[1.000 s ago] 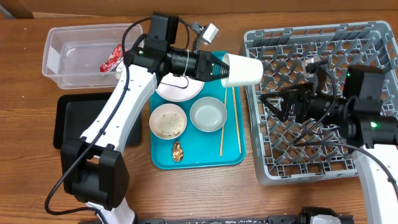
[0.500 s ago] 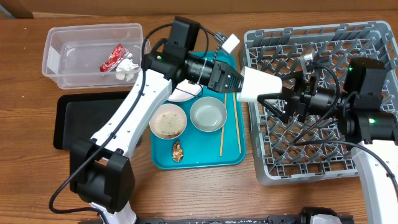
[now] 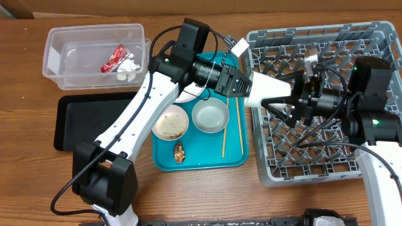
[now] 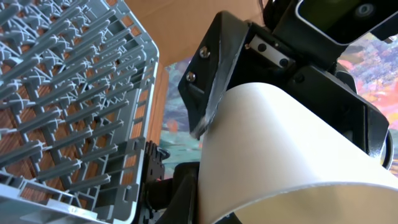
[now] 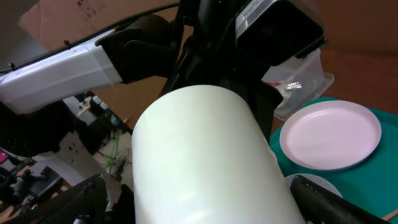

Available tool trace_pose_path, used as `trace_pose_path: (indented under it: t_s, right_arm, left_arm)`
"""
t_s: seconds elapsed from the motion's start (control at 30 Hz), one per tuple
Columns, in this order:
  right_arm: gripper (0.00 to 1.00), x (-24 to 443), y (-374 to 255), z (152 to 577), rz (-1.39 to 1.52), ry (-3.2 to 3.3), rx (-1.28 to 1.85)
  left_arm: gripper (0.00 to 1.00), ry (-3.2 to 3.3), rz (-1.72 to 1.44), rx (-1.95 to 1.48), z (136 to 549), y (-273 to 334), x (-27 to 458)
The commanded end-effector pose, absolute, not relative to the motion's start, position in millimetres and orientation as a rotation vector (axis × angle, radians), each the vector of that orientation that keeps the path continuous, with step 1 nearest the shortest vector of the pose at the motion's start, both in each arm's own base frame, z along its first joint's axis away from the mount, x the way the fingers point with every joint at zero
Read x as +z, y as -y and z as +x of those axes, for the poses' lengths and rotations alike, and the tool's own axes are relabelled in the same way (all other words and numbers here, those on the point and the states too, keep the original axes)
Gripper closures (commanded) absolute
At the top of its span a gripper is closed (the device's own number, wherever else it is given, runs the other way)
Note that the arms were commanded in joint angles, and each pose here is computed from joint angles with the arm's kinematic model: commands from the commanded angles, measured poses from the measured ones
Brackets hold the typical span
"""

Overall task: Sort waste into correct bins and load items into the dishwasher
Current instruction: 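Lift the white cup toward the rack and grasp it with the right gripper, then place the white cup upside down in the rack's right side with the right gripper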

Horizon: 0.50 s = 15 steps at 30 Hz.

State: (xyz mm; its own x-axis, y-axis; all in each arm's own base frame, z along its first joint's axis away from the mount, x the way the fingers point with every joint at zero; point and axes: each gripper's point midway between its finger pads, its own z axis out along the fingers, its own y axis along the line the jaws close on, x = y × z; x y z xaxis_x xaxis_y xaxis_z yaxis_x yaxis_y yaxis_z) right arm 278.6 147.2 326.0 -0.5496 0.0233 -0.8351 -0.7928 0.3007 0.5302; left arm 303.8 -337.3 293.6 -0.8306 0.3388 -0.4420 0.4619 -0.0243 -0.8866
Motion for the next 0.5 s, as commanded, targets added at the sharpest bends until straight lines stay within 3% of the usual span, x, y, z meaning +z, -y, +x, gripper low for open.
trace_pose_path:
  t_s: [0.0,0.1,0.3,0.47]
  right_arm:
    - [0.09,335.5,-147.9,275.8,-0.722,-1.764,1.336]
    - [0.23,335.5,-147.8,275.9,-0.722,-1.763,1.336]
    - [0.24,335.5,-147.7,276.0,-0.722,-1.763,1.335]
    - [0.39,335.4,-147.8,276.0,-0.722,-1.764,1.335]
  left_arm:
    - [0.96,-2.121,0.875,-2.046,303.8,339.2,298.5]
    - [0.96,-2.122,0.874,-2.045,304.0,339.3,298.6]
    - [0.96,-2.122,0.873,-2.046,303.9,339.2,298.6]
    - [0.96,-2.123,0.872,-2.043,304.2,339.3,298.4]
